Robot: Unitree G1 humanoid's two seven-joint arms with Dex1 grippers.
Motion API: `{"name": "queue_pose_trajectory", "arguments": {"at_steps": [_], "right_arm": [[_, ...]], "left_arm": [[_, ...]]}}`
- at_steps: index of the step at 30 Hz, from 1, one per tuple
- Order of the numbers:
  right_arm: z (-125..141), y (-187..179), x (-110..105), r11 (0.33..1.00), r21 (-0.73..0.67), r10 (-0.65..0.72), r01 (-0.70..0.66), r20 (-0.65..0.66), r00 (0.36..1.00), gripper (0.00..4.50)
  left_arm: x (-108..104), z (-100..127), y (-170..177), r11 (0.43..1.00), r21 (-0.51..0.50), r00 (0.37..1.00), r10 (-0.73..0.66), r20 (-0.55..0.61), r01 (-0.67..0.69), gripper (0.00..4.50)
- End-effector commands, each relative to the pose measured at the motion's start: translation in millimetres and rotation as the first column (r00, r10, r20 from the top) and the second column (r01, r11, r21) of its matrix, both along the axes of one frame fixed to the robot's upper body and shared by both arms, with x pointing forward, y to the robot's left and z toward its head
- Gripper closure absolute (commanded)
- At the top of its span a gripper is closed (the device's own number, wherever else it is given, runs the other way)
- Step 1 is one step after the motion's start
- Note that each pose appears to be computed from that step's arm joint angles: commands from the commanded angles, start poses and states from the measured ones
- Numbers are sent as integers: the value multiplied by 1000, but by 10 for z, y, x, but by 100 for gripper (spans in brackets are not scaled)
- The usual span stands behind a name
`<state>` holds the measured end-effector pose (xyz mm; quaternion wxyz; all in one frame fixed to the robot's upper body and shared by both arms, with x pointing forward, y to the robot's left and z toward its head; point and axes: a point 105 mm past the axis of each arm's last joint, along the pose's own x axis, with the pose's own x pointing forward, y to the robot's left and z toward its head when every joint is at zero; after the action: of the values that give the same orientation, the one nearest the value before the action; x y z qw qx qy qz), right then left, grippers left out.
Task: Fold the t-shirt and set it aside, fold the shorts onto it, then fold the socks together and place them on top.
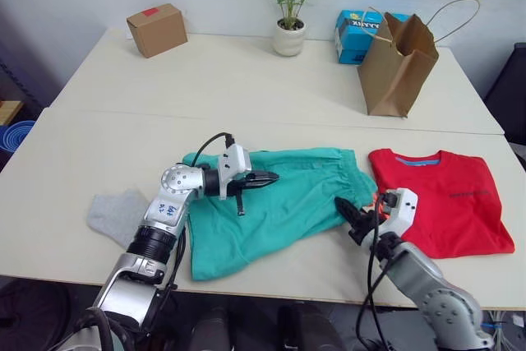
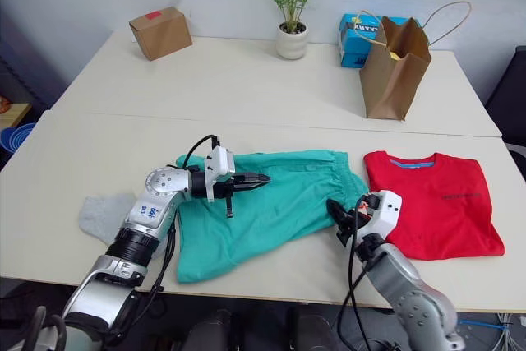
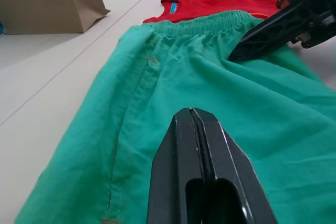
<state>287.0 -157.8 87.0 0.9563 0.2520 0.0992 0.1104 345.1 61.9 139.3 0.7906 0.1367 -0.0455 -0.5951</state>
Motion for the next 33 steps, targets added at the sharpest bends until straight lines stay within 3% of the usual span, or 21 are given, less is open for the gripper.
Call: {"name": "queue_pose_trajectory", "arguments": {"at_steps": [1, 4, 7, 11, 14, 17, 20, 22, 26, 28, 33], "right_arm": [[277, -17, 37, 992, -125, 2, 25, 212, 977, 447], [451, -184, 39, 974, -184, -64, 131, 331, 942, 447], [620, -308, 15, 947, -249, -80, 202, 428, 900, 447], [845, -272, 1, 875, -434, 53, 213, 525, 849, 447], [1031, -24, 7, 794, -585, 249, 166, 561, 790, 447], [1045, 278, 4, 738, -672, 419, 62, 528, 739, 447], [1007, 587, -50, 661, -747, 602, -77, 465, 649, 447], [982, 703, -38, 637, -760, 649, -125, 442, 620, 447], [788, 967, -38, 525, -819, 776, -232, 348, 527, 447], [716, 1016, -2, 519, -813, 782, -263, 327, 531, 447], [437, 1232, -33, 396, -834, 867, -384, 202, 456, 447]], "left_arm": [[-5, 325, -4, 996, -78, 999, 36, 35, -33, 450], [9, 82, 71, 992, 70, 995, 100, 23, -101, 450], [-2, -30, 96, 988, 93, 992, 128, -11, -127, 450], [-8, -74, 5, 989, 86, 991, 128, -44, -123, 450], [43, -107, -39, 985, 73, 985, 160, -65, -156, 450], [116, -182, 6, 972, 109, 973, 218, -74, -210, 450], [152, -198, 141, 959, 113, 957, 273, -96, -262, 450], [132, -207, 212, 957, 119, 956, 275, -104, -263, 450], [88, -260, 381, 952, 150, 951, 285, -122, -266, 450], [68, -242, 446, 952, 152, 950, 284, -126, -265, 450], [-38, 16, 723, 965, 136, 966, 237, -98, -223, 450]]}}
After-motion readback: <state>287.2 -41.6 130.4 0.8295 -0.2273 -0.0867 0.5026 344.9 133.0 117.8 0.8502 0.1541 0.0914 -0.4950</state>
